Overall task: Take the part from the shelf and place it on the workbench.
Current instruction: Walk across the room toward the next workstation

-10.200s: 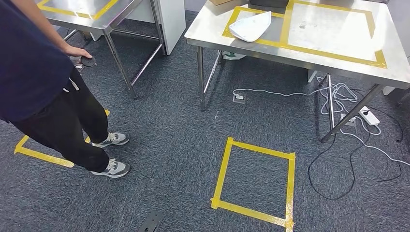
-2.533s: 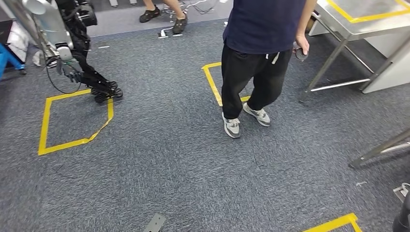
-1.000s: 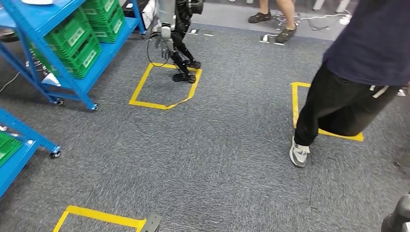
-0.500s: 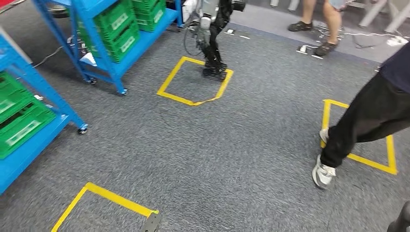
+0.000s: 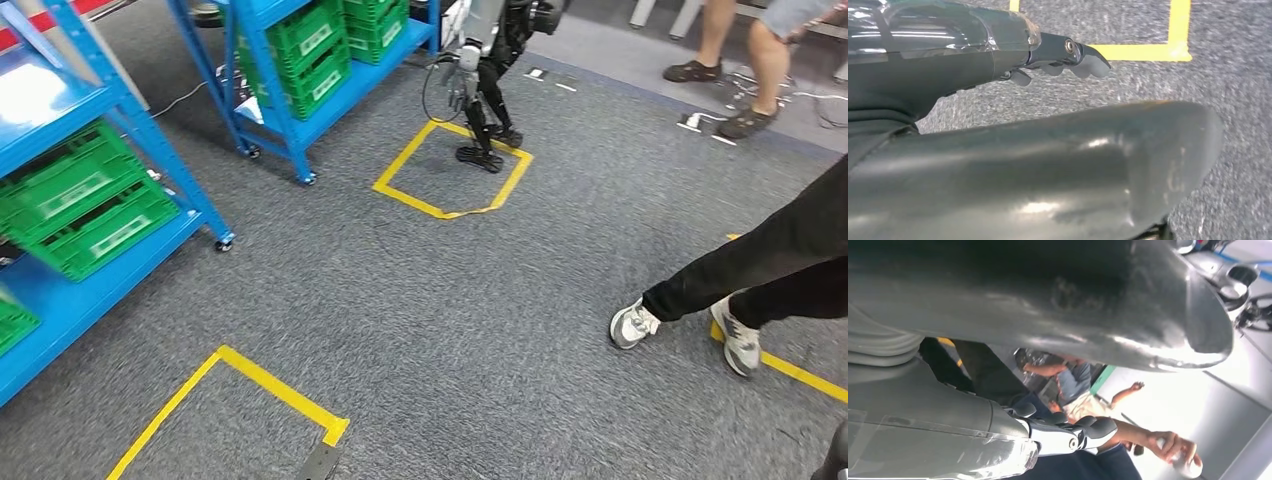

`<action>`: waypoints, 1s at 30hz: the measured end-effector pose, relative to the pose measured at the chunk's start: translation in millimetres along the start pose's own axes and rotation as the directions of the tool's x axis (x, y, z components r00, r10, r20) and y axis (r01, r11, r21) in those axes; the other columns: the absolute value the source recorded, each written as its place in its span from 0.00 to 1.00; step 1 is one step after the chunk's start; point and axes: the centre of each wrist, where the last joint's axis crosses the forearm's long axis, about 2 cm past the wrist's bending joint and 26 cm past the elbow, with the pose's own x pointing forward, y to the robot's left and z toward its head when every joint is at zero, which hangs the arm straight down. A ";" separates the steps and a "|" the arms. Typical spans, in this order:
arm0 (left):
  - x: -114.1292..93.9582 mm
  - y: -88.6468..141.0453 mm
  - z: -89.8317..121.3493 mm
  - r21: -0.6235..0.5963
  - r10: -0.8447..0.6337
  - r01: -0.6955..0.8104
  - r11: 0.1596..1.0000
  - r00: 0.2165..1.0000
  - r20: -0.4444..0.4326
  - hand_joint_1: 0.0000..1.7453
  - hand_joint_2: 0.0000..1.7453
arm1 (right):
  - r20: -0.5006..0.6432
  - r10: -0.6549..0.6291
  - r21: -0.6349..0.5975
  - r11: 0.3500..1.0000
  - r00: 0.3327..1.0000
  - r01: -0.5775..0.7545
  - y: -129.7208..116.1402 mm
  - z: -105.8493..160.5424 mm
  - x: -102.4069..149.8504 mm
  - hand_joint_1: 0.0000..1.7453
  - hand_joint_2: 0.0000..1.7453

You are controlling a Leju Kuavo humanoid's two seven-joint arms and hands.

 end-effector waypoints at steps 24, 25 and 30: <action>-7.6 16.2 -0.1 0.048 -0.014 0.016 0.999 0.999 -0.047 0.00 0.00 | -0.204 0.157 -0.130 0.974 0.966 -0.186 -60.1 6.5 -50.2 0.00 0.00; -7.4 16.8 -0.4 0.050 -0.015 0.017 0.999 0.999 -0.046 0.00 0.00 | -0.208 0.163 -0.132 0.972 0.965 -0.193 -61.6 6.8 -51.6 0.00 0.00; -7.6 18.0 -0.5 0.052 -0.016 0.018 0.998 0.999 -0.047 0.00 0.00 | -0.231 0.179 -0.136 0.967 0.956 -0.214 -64.9 9.7 -57.2 0.00 0.00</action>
